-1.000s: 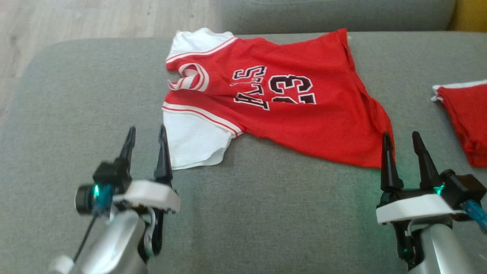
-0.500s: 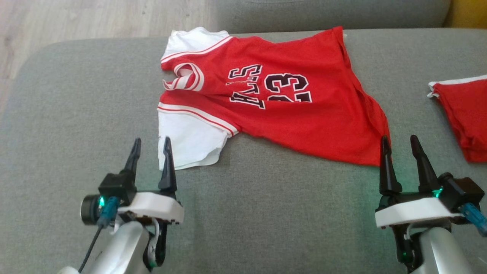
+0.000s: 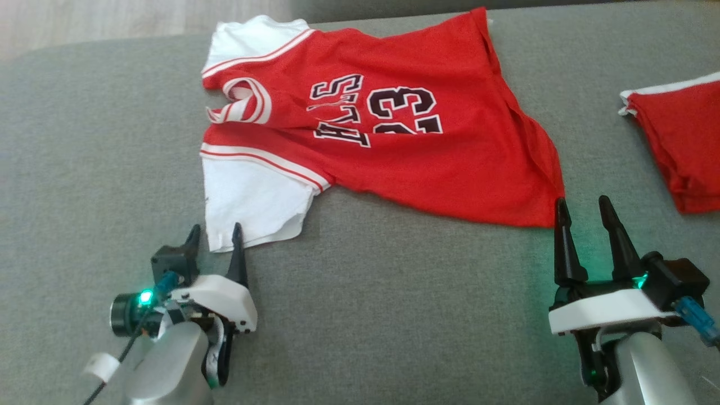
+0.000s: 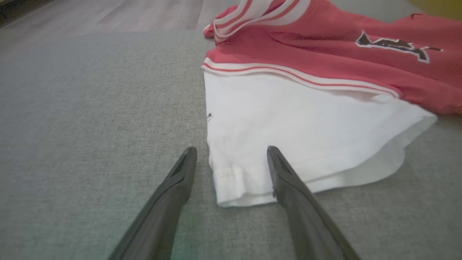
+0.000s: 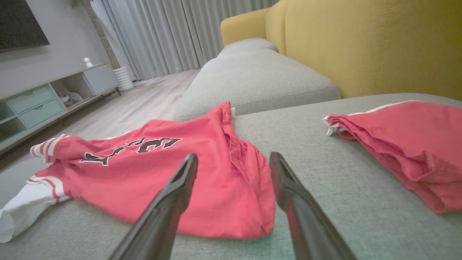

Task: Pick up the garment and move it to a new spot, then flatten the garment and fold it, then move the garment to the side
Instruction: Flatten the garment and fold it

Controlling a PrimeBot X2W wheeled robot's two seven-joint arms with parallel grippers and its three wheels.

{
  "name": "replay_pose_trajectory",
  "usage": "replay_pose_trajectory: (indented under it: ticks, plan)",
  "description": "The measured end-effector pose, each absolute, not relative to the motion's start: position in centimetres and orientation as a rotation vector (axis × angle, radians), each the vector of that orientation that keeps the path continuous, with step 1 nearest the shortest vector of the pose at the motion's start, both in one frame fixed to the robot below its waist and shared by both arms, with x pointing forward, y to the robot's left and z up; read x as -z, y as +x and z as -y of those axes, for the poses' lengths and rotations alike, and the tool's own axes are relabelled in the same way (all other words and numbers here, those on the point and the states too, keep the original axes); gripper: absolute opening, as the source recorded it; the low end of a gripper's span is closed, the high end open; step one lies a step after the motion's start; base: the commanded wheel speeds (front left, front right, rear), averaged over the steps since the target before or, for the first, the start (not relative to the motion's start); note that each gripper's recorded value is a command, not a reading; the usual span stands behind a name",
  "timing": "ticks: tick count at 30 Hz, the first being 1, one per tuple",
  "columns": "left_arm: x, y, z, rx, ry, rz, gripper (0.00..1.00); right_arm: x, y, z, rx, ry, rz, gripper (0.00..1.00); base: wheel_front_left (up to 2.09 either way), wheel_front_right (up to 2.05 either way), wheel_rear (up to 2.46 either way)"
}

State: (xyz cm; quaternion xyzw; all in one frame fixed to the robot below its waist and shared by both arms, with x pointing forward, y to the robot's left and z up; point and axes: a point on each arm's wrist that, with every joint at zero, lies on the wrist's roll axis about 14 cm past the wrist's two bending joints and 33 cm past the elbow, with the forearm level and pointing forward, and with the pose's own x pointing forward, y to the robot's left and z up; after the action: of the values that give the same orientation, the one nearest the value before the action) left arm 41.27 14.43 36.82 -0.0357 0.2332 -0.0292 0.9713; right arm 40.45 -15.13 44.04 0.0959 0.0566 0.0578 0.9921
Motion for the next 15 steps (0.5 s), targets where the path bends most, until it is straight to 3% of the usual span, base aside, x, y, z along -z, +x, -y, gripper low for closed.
replay_pose_trajectory:
  ticks: [7,8,9,10,15]
  plan:
    - [-35.4,42.1,-13.8,0.096,-0.069,-0.543,1.00,-43.5,40.3,16.0,-0.088,0.189,-0.128,1.00,0.00,0.00,0.00]
    - [-35.4,42.3,-13.6,0.105,-0.074,-0.549,0.47,-43.5,40.3,16.1,-0.087,0.189,-0.128,1.00,0.00,0.00,0.00]
    - [-35.4,42.4,-13.5,0.111,-0.082,-0.553,0.05,-43.5,40.3,16.2,-0.085,0.189,-0.126,1.00,0.00,0.00,0.00]
    - [-35.5,42.5,-13.5,0.110,-0.085,-0.553,0.00,-43.6,40.4,16.2,-0.083,0.188,-0.123,1.00,0.00,0.00,0.00]
    - [-36.5,42.6,-13.5,0.114,-0.103,-0.499,0.00,-44.2,40.6,16.4,-0.080,0.188,-0.105,1.00,0.00,0.00,0.00]
